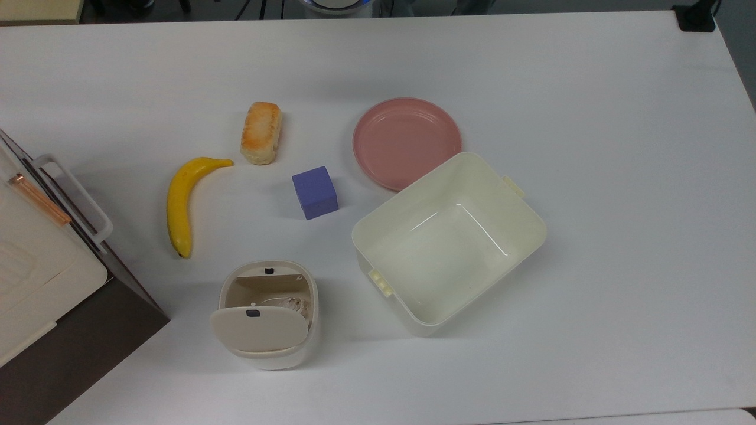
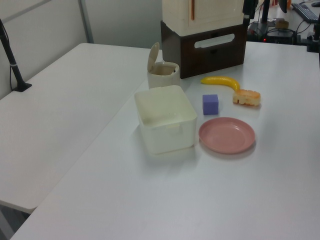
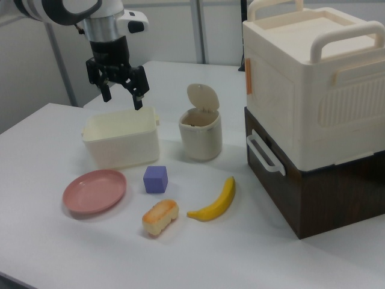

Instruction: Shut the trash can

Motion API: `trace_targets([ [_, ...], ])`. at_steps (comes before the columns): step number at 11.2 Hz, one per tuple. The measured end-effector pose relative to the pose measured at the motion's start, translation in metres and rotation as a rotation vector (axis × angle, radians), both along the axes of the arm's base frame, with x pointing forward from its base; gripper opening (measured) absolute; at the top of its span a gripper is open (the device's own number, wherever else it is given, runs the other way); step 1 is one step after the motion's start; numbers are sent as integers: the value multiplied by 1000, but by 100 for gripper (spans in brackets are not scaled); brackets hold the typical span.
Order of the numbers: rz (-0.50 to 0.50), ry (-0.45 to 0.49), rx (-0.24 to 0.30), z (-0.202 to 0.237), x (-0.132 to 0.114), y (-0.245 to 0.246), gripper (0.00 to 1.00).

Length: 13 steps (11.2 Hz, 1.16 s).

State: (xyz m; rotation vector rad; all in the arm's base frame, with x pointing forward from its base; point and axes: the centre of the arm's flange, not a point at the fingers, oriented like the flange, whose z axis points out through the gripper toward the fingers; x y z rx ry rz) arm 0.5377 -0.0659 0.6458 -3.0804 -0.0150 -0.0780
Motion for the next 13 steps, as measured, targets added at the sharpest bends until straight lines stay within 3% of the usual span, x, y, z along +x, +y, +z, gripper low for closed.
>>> trace_targets([
  [5, 1, 0, 0, 0, 0, 0, 100],
  [11, 0, 3, -20, 0, 0, -2, 92],
  [13, 1, 3, -20, 0, 0, -2, 81],
])
